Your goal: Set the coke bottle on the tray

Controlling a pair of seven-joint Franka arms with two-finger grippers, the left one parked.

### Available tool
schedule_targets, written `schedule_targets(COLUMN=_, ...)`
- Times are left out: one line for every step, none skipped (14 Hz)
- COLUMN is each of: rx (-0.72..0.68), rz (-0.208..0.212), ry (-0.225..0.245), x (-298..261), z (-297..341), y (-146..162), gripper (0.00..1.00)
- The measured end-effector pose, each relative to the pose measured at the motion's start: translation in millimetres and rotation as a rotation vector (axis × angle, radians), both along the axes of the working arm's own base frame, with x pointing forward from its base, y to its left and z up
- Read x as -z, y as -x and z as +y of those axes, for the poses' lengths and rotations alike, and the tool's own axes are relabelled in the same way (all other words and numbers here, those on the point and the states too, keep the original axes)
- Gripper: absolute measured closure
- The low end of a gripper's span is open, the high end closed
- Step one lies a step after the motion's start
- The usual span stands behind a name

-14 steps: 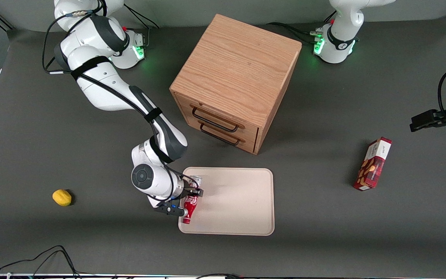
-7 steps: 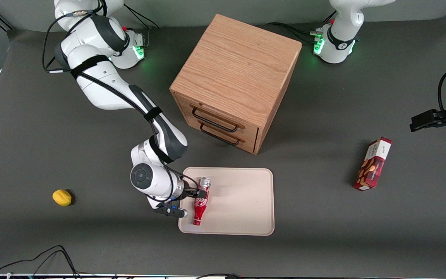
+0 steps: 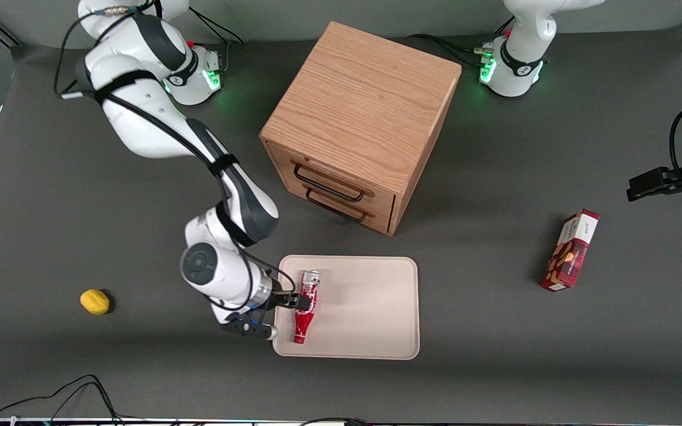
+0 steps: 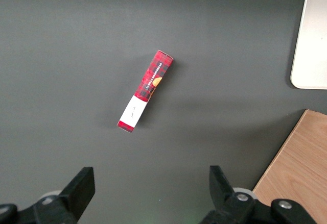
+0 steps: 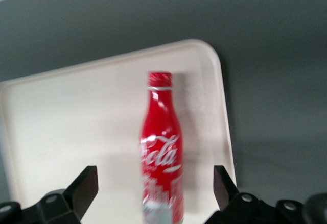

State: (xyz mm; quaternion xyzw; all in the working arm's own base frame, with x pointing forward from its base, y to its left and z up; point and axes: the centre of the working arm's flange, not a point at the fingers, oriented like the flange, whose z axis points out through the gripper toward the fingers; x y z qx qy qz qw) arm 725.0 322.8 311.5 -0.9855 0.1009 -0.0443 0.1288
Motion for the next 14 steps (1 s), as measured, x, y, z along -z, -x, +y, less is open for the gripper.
schedule_targets(rx=-0.005, rz=-0.007, ry=0.017, x=-59.1, z=-9.6, y=4.3, gripper=0.00)
schedule_targets(rx=0.001, rz=-0.011, ry=0.047, x=-121.0, z=-28.2, y=13.4, gripper=0.00)
schedule_targets(rx=0.024, rz=-0.012, ry=0.089, x=-182.9, z=-56.9, y=27.2, gripper=0.00)
schedule_targets(rx=0.054, rz=-0.001, ry=0.136, x=-238.2, z=-92.0, y=46.4, gripper=0.00)
schedule_targets(rx=0.065, rz=0.037, ry=0.186, x=-282.0, z=-129.3, y=70.7, gripper=0.00)
schedule_targets(rx=0.063, rz=0.081, ry=0.225, x=-316.5, z=-165.8, y=96.3, gripper=0.00)
schedule_targets(rx=0.073, rz=0.110, ry=0.247, x=-342.5, z=-199.1, y=119.6, gripper=0.00)
schedule_targets(rx=0.092, rz=0.126, ry=0.254, x=-361.6, z=-229.2, y=142.4, gripper=0.00)
schedule_targets(rx=0.116, rz=0.140, ry=0.251, x=-372.7, z=-256.3, y=167.7, gripper=0.00)
schedule_targets(rx=0.132, rz=0.155, ry=0.243, x=-375.9, z=-277.2, y=195.9, gripper=0.00)
schedule_targets(rx=0.140, rz=0.168, ry=0.232, x=-373.9, z=-289.7, y=224.6, gripper=0.00)
schedule_targets(rx=0.138, rz=0.173, ry=0.221, x=-368.8, z=-295.1, y=250.8, gripper=0.00)
schedule_targets(rx=0.131, rz=0.177, ry=0.215, x=-362.8, z=-296.1, y=270.4, gripper=0.00)
schedule_targets(rx=0.123, rz=0.175, ry=0.213, x=-358.1, z=-294.4, y=280.7, gripper=0.00)
